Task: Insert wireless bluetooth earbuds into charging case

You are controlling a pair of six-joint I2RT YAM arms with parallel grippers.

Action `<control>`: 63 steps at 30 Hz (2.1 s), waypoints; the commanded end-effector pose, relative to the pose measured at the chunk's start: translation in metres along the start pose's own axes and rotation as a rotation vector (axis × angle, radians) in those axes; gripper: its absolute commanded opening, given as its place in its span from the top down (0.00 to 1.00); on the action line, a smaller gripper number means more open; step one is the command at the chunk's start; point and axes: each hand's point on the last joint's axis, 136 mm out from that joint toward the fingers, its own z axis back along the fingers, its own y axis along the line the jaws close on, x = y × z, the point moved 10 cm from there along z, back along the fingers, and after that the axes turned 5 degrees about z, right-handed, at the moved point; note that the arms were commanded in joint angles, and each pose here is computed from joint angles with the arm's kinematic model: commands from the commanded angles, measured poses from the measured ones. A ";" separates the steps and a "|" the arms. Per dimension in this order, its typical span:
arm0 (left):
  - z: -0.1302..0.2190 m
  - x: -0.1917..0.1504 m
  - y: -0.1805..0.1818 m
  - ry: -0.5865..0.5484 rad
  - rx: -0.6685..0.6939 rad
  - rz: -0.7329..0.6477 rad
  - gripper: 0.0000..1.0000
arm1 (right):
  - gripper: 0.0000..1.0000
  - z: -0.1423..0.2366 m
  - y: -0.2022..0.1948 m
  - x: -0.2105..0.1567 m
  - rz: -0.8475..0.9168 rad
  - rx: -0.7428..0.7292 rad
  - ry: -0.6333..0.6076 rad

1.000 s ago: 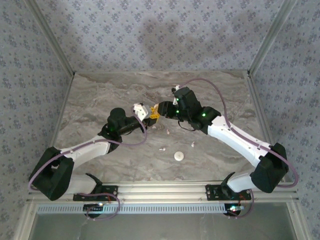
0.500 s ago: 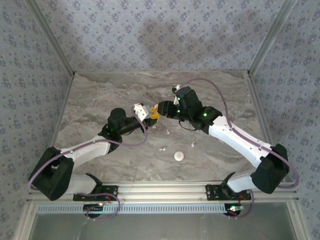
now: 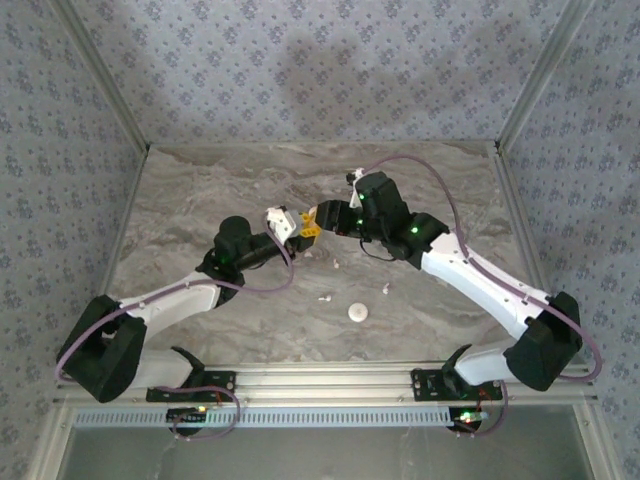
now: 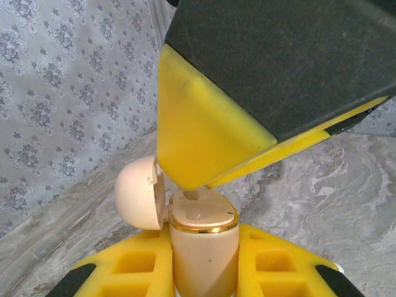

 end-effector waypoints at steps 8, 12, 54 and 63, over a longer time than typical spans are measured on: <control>0.003 0.020 -0.002 -0.071 0.001 -0.042 0.89 | 0.52 0.017 0.003 0.008 0.004 0.023 -0.029; 0.005 0.015 -0.002 -0.054 0.018 -0.039 0.89 | 0.53 0.021 -0.005 0.006 0.000 -0.024 -0.013; 0.010 -0.003 0.014 -0.001 0.090 0.051 0.89 | 0.63 -0.090 -0.178 -0.078 -0.444 -0.584 0.604; 0.010 -0.003 0.015 0.004 0.096 0.055 0.89 | 0.66 -0.100 -0.178 -0.070 -0.386 -0.527 0.549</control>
